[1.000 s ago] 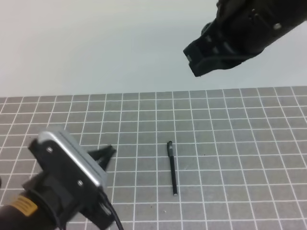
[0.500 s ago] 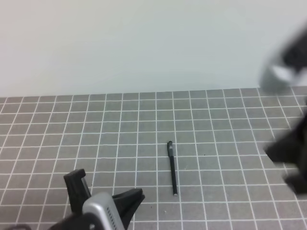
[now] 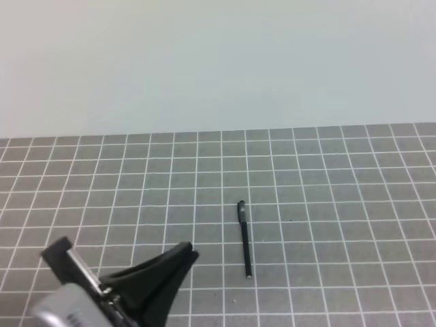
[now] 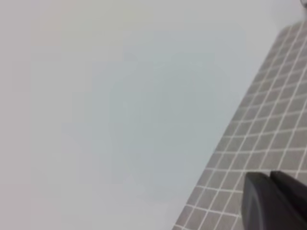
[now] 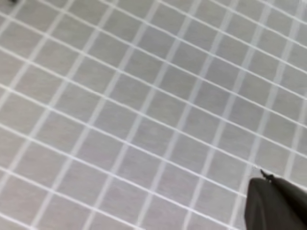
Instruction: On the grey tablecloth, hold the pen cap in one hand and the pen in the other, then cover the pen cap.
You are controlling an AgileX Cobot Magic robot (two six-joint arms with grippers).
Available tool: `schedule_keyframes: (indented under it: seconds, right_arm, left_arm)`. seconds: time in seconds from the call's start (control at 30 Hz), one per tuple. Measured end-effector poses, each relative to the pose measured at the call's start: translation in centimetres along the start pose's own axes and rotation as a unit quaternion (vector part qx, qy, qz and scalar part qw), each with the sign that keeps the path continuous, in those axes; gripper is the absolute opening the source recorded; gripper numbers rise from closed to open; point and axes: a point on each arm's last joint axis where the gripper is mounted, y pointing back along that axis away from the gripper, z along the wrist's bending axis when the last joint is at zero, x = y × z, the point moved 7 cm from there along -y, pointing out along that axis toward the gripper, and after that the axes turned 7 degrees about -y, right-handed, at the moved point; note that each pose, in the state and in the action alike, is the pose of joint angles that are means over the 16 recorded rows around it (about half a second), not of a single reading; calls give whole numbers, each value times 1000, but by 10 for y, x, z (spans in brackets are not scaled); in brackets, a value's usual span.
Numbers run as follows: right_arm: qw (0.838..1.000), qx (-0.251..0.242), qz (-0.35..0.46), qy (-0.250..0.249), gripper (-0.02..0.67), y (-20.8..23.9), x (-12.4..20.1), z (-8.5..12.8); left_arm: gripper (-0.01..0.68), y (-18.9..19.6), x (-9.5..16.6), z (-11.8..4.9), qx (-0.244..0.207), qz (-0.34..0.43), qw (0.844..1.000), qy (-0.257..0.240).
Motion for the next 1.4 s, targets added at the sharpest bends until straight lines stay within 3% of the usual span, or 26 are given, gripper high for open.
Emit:
schedule_keyframes:
  seconds: [0.17,0.4,0.87,1.4]
  right_arm:
    - [998,27,-47,-26,3,14,23,-22]
    - [994,38,-92,-46,3,25,37,-35]
    - [992,36,-106,-56,3,28,39,-37]
    - [992,37,-105,-58,3,28,39,-37]
  left_arm:
    - [-2,7,2,12,-26,8,999,28]
    - [-2,11,13,24,-57,39,996,55]
    - [-2,14,26,29,-79,76,990,86]
    - [-2,15,25,38,-104,71,989,76]
